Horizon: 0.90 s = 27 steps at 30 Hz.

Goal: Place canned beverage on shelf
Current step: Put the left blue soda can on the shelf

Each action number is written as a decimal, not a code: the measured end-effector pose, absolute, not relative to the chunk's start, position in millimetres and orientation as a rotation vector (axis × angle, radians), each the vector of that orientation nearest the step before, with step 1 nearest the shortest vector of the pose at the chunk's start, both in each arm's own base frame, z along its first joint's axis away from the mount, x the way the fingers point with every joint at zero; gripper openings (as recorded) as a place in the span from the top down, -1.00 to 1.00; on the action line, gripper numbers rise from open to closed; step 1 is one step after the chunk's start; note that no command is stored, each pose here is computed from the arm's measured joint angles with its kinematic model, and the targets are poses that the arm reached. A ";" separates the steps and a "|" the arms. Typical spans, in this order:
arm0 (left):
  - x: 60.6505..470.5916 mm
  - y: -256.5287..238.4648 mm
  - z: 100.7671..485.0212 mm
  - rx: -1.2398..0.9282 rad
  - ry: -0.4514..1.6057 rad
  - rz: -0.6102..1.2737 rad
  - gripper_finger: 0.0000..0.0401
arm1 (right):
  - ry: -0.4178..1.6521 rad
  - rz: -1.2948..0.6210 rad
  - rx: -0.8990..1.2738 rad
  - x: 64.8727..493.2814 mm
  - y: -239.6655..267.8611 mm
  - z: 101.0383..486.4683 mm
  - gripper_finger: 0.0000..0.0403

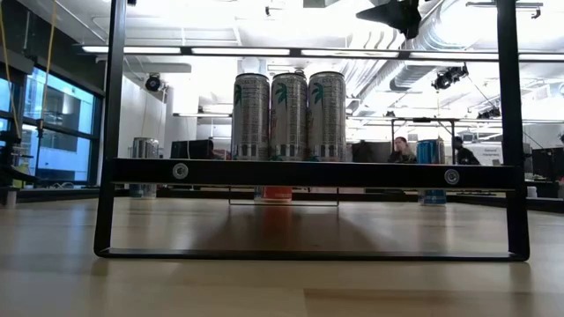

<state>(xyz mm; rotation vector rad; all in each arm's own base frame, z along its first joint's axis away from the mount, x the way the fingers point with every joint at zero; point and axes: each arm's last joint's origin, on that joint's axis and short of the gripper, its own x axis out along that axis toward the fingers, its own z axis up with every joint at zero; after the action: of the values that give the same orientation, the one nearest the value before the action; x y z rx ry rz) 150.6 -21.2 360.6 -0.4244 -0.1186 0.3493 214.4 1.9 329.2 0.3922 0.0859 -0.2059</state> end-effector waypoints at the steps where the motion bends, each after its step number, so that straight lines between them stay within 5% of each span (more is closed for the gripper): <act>1: 151.0 -19.7 359.6 -0.453 -0.127 0.401 -0.58 | 0.086 -0.206 0.392 214.4 1.9 329.2 -0.84; 8: 146.3 10.2 377.1 -0.537 -0.076 0.767 -0.58 | 0.077 -0.250 0.389 214.2 0.7 329.2 -0.84; 14: 131.1 56.3 386.4 -0.530 0.262 1.056 -0.58 | 0.083 -0.272 0.385 213.9 0.1 328.3 -0.84; 27: 137.1 170.4 322.3 -0.688 0.773 1.346 -0.58 | 0.120 -0.286 0.462 220.8 0.4 320.2 -0.84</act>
<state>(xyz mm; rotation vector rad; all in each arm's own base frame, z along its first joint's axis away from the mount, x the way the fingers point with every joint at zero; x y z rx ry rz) 137.1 170.4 322.3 -0.6879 0.7733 1.3459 220.8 0.4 320.2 0.4618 0.1195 -0.2864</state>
